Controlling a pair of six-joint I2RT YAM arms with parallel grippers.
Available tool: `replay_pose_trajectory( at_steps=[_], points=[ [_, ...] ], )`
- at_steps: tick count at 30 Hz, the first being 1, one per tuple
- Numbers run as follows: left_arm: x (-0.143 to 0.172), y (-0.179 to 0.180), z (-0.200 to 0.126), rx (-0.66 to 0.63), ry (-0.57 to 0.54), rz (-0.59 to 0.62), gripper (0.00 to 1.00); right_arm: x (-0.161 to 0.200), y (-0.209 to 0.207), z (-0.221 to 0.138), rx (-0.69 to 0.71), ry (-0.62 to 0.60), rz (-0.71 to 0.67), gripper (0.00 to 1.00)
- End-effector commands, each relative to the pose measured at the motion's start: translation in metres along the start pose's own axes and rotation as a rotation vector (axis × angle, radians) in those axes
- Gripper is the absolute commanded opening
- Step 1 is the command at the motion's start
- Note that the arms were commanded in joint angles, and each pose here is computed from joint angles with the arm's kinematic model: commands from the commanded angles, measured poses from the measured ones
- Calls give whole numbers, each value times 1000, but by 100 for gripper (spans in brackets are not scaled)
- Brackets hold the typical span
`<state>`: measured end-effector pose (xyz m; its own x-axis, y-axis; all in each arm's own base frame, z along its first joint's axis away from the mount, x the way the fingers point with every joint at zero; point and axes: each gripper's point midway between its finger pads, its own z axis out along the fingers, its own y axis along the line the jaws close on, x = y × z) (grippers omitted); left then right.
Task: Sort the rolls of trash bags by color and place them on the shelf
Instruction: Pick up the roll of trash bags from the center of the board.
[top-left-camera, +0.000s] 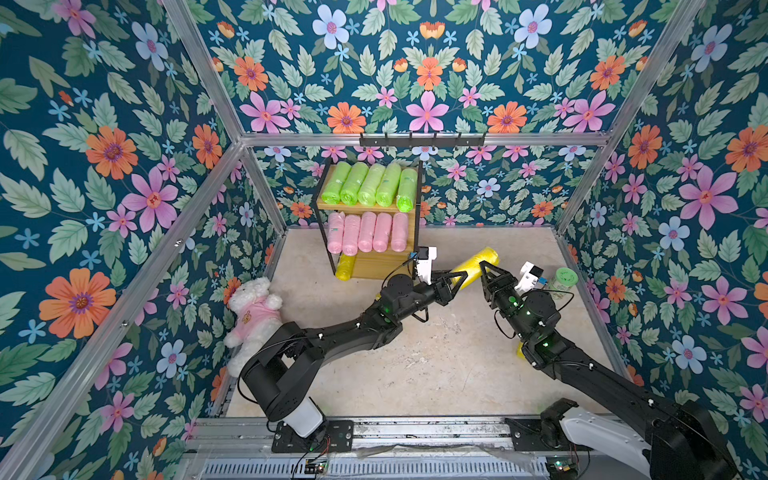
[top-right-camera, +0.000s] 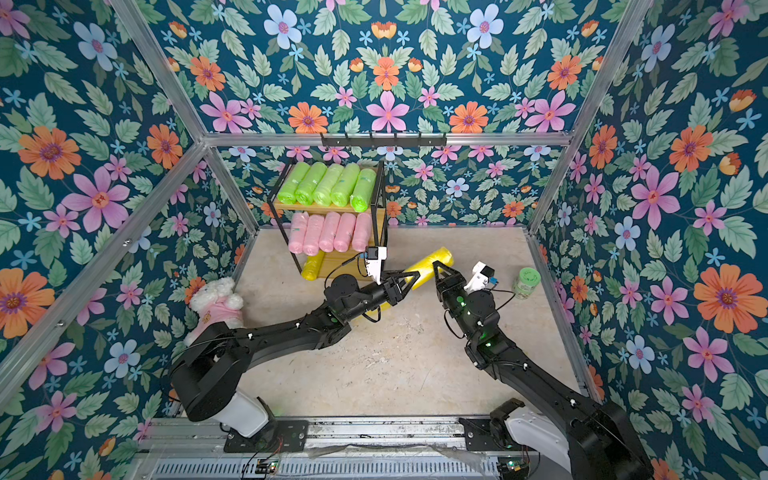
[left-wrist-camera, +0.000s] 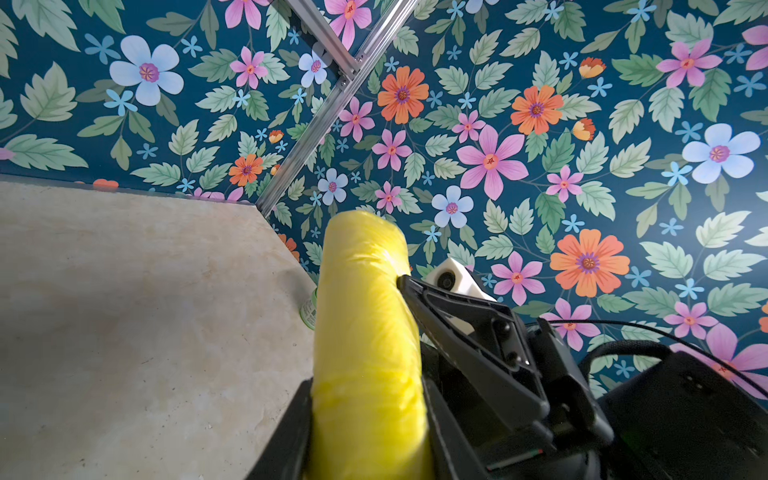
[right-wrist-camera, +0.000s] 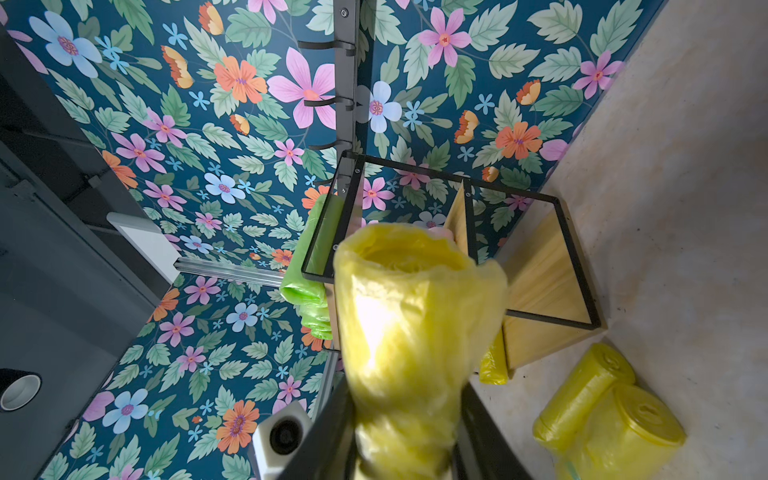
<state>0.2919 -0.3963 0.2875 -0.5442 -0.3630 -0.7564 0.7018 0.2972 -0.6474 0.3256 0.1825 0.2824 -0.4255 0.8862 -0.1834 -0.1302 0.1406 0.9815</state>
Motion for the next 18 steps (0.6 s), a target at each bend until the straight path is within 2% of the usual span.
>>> replay_pose_trajectory(
  at_steps=[1,4,9,12,18],
  points=[
    [-5,-9,-4,52,-3,20,28,-7,10,0,-32,-37,-42,50],
    [-13,-5,-10,50,-31,13,24,-9,8,-2,-12,-45,-86,70],
    [-22,17,-23,-15,-52,41,24,-7,10,-3,8,-11,-172,85],
    [-27,42,-39,-84,-50,55,23,-5,13,-4,24,9,-243,89],
    [-32,84,-84,-238,-68,83,23,-8,21,-9,39,14,-387,89]
  ],
)
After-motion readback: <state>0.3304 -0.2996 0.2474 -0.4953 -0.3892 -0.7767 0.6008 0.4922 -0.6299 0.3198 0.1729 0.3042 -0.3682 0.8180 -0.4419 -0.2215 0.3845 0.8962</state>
